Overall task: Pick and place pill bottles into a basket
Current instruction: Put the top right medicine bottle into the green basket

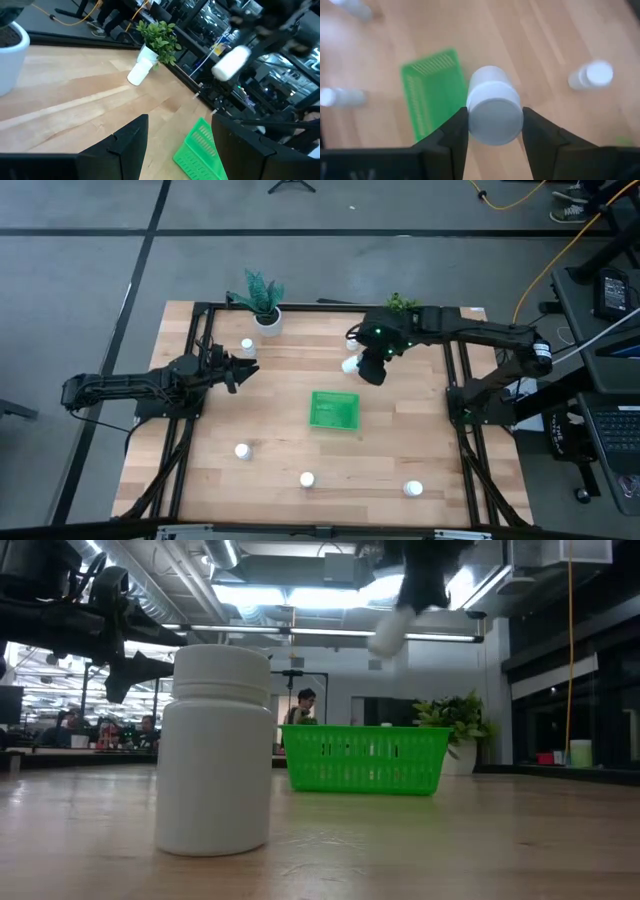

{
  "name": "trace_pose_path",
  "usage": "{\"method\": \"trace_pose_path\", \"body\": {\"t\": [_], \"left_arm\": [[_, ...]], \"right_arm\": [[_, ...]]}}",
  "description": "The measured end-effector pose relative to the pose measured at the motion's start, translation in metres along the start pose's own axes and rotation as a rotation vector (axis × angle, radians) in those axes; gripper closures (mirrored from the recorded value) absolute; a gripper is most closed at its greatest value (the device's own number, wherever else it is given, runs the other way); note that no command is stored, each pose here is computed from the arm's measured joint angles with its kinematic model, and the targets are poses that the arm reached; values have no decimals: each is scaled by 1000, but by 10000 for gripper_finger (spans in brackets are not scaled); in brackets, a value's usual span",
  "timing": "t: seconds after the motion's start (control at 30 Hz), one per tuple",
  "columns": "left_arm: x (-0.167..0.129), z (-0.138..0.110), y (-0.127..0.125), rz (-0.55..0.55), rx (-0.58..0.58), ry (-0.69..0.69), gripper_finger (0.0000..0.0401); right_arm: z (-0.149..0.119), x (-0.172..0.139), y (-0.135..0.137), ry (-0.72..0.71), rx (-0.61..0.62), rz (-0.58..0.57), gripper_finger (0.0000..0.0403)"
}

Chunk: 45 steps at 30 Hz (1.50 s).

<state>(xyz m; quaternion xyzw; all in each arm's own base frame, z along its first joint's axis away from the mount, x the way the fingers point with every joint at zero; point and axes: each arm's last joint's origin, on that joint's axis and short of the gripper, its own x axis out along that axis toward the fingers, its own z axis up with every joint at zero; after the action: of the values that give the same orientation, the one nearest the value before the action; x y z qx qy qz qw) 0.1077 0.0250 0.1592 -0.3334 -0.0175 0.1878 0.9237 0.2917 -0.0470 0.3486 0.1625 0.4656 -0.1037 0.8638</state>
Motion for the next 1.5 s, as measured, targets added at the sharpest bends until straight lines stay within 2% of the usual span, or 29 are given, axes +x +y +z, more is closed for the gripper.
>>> {"method": "trace_pose_path", "body": {"t": [0.17,0.27,0.37,0.53,0.73,0.97,1.3,1.5], "left_arm": [[0,0,0,1,9,0,189],[0,0,0,-3,8,3,189],[0,0,0,-3,9,8,189],[0,-1,0,2,10,9,189],[0,-1,1,22,9,-3,189],[0,1,2,67,-13,-41,189],[0,0,2,45,53,-19,189],[0,-1,1,-1,55,18,189]], "right_arm": [[9,-26,28,-81,10,25,255],[12,-28,48,-88,7,41,255],[13,-14,66,-18,-1,31,255],[7,30,84,170,-81,-30,255],[3,73,88,288,-184,-40,255],[-1,97,93,340,-249,-44,255],[0,139,87,382,-235,-88,255],[2,147,76,398,-191,-122,255]]}}
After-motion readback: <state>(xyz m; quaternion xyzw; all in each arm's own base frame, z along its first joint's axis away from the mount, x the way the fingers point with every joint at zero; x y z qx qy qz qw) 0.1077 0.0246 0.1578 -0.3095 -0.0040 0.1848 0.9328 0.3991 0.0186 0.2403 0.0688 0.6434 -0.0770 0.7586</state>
